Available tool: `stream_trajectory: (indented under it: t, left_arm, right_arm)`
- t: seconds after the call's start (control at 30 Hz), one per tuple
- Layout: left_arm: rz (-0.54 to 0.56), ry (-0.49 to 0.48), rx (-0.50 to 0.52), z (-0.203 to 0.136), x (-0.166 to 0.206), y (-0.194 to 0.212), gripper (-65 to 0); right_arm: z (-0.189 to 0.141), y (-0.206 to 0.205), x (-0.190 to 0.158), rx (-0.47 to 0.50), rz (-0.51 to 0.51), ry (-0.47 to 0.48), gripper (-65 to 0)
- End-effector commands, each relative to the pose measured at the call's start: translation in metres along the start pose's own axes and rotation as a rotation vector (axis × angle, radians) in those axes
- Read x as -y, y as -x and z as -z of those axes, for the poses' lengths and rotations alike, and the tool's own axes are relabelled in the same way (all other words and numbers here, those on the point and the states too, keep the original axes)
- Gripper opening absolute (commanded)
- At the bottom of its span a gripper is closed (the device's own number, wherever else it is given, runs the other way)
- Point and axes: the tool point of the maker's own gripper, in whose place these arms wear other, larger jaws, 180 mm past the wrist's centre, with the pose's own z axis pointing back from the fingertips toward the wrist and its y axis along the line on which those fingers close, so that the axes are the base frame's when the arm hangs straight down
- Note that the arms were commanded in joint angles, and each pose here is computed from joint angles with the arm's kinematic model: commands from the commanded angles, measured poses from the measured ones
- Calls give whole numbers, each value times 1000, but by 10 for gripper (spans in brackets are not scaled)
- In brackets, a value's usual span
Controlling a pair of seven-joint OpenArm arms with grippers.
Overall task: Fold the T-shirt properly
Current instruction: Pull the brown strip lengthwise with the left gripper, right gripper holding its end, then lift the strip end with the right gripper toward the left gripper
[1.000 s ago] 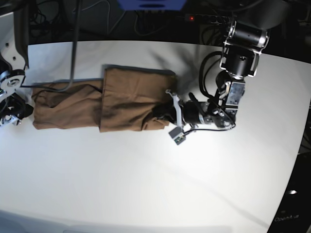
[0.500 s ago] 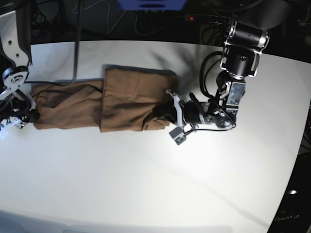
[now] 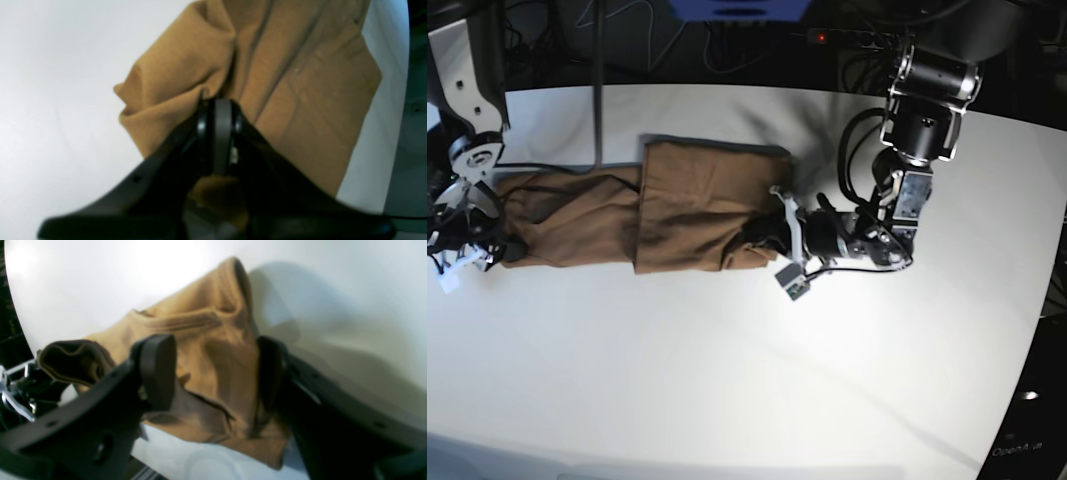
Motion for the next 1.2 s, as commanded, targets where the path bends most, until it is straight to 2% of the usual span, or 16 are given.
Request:
stream_trajectory:
  t: [0.0,0.07,0.2,0.23,0.3,0.4,0.53,0.63,0.87,1.17]
  left_arm:
    - [134,-355,-743,-64,-73,148,-609]
    - [135,-355,-742,-64,-73,148,-609]
    - [137,-356,-739,-63,-73,147,-609]
    - [136,-355,-743,-63,-72,147,-609]
    - [135,-357,-760,-65,-72,148,-609]
    - [136,-366,-755,-66,-75,141,-609]
    - [136,-360,-747,-63,-73,138,-609]
    - [140,-352,-743,-58,-69,136,-609]
    - [140,-348,-744,-57,-68,137,-609]
    - [135,-340,-752,-56,-64,144,-609]
  right_arm:
    - [1,15,8,-74,0,43,-274]
    - [1,16,9,-78,-1,46,-321]
    - [2,17,10,-83,-5,49,-554]
    - [1,17,10,-82,-5,50,-596]
    - [-1,15,11,-75,-9,59,-634]
    - [-9,8,14,-62,-76,136,-638]
    - [-31,-7,13,9,-191,270,-638]
    - [-43,-12,7,56,-256,337,-638]
    - [-41,-17,-34,82,-451,406,-638]
    - [-17,14,-83,79,-599,390,-640]
